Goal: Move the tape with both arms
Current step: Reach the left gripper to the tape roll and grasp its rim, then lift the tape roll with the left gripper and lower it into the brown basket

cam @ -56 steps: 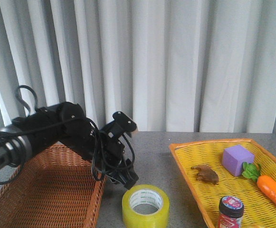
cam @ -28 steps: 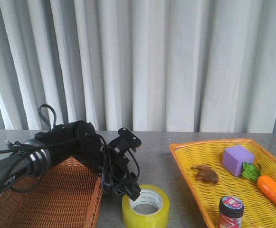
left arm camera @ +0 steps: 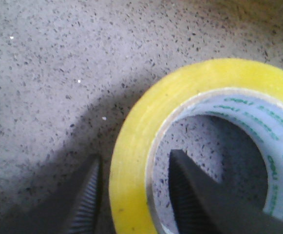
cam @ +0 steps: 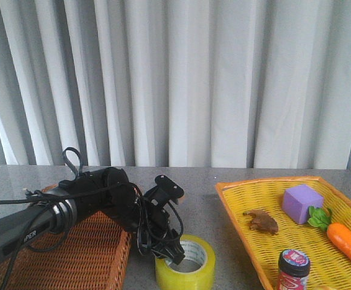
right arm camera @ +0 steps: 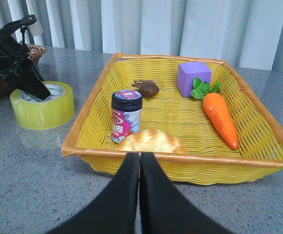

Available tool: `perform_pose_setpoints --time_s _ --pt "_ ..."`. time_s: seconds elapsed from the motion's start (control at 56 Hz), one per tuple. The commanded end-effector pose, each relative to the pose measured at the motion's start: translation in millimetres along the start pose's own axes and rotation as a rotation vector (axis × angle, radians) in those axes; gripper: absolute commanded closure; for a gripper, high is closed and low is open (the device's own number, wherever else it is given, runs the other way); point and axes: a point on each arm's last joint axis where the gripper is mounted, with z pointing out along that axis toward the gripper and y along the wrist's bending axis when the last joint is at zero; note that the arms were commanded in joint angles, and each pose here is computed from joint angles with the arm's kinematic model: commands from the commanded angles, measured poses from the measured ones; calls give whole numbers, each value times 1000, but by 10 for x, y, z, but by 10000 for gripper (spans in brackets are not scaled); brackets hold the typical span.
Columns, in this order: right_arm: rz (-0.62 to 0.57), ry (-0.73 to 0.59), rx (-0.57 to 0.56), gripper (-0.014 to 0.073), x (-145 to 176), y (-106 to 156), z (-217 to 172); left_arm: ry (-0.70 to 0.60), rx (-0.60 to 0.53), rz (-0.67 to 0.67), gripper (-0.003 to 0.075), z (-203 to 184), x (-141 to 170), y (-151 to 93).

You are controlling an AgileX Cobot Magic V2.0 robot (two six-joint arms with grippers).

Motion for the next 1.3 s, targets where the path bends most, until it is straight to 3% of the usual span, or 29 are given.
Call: perform_pose_setpoints --time_s 0.0,0.161,0.286,0.554,0.75,0.964,1.286 --pt "-10 -85 -1 599 -134 3 -11 -131 -24 -7 517 -307 -230 -62" --pt "-10 -85 -1 599 -134 3 -11 -148 -15 -19 660 -330 -250 -76" --pt "-7 -85 -1 599 -134 3 -11 -199 -6 -32 729 -467 -322 -123" --pt "-7 -82 -1 599 -131 2 -11 -361 -73 8 727 -1338 -506 -245" --pt "-7 -81 0 599 -130 2 -11 -431 -160 15 727 -2135 -407 -180" --pt "-7 -81 0 599 -130 2 -11 -282 -308 -28 727 -2519 -51 147" --pt "-7 -81 0 599 -130 2 -11 -55 -410 -166 727 -2119 272 704"
